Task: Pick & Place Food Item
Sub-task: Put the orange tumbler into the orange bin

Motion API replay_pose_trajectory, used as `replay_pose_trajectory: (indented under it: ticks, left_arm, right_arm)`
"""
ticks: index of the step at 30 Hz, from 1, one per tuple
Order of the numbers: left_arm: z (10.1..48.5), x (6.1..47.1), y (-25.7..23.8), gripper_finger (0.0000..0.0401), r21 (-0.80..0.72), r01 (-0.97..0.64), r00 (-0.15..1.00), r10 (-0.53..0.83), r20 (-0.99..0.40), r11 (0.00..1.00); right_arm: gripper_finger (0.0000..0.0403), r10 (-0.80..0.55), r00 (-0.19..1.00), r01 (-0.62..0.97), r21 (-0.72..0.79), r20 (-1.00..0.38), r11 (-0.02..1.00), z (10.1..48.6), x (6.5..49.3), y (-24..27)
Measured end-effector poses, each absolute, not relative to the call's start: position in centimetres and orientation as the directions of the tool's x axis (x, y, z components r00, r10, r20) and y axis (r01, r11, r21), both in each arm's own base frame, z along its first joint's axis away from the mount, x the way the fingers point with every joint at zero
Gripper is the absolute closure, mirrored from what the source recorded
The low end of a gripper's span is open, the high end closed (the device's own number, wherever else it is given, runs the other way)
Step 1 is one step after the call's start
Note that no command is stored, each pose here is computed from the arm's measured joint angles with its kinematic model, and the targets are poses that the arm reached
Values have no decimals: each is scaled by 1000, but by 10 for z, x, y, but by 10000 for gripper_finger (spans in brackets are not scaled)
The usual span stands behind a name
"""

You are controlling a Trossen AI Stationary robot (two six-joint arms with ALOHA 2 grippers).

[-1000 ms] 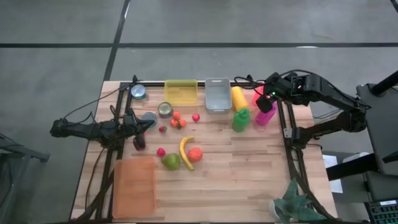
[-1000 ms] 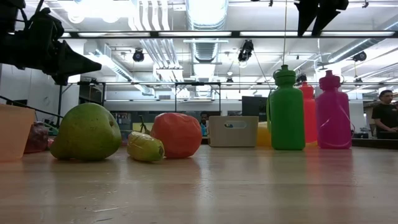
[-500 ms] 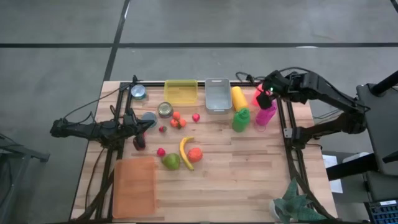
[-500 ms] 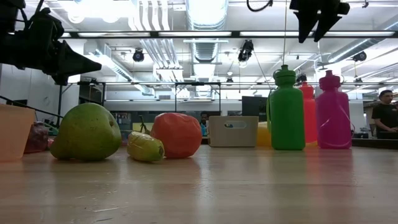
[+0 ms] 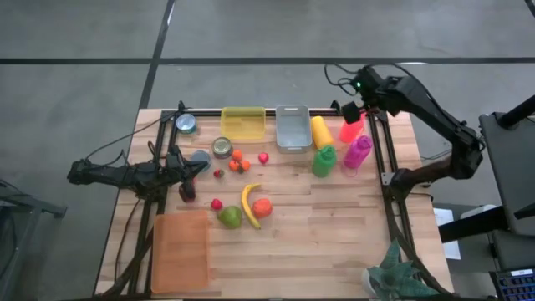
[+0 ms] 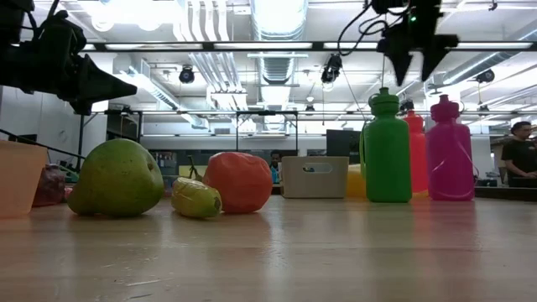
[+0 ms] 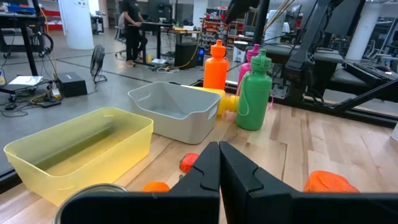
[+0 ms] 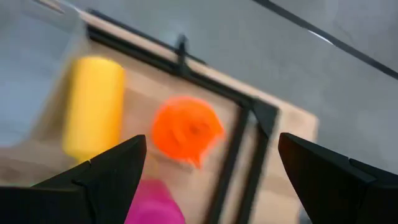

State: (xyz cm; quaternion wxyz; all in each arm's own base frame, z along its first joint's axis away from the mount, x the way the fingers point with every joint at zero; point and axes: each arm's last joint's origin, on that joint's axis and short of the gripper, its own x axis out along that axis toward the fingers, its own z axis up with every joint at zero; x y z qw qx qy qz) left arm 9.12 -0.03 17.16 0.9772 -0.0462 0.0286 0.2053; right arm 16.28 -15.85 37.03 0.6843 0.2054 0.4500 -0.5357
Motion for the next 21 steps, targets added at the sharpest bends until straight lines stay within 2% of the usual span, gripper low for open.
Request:
replay_pose_trajectory:
  ticks: [4,7,13,17,21]
  left_arm:
    - [172,91,0,401,-78,-404,914,399,-75,911]
    - [172,91,0,401,-78,-404,914,399,-75,911]
    - [171,91,0,401,-78,-404,914,399,-75,911]
    - [172,91,0,401,-78,-404,914,399,-75,911]
    - [171,91,0,401,-78,-404,914,399,-75,911]
  right_arm:
    - [42,-504,145,880,-122,-851,459,369,175,-172]
    - [42,-501,153,863,-132,-852,487,366,181,-177]
    - [42,-490,125,863,-149,-863,482,360,185,-181]
    - [42,-486,121,896,-115,-865,428,358,186,-182]
    - [42,-490,124,898,-113,-863,425,360,184,-181]
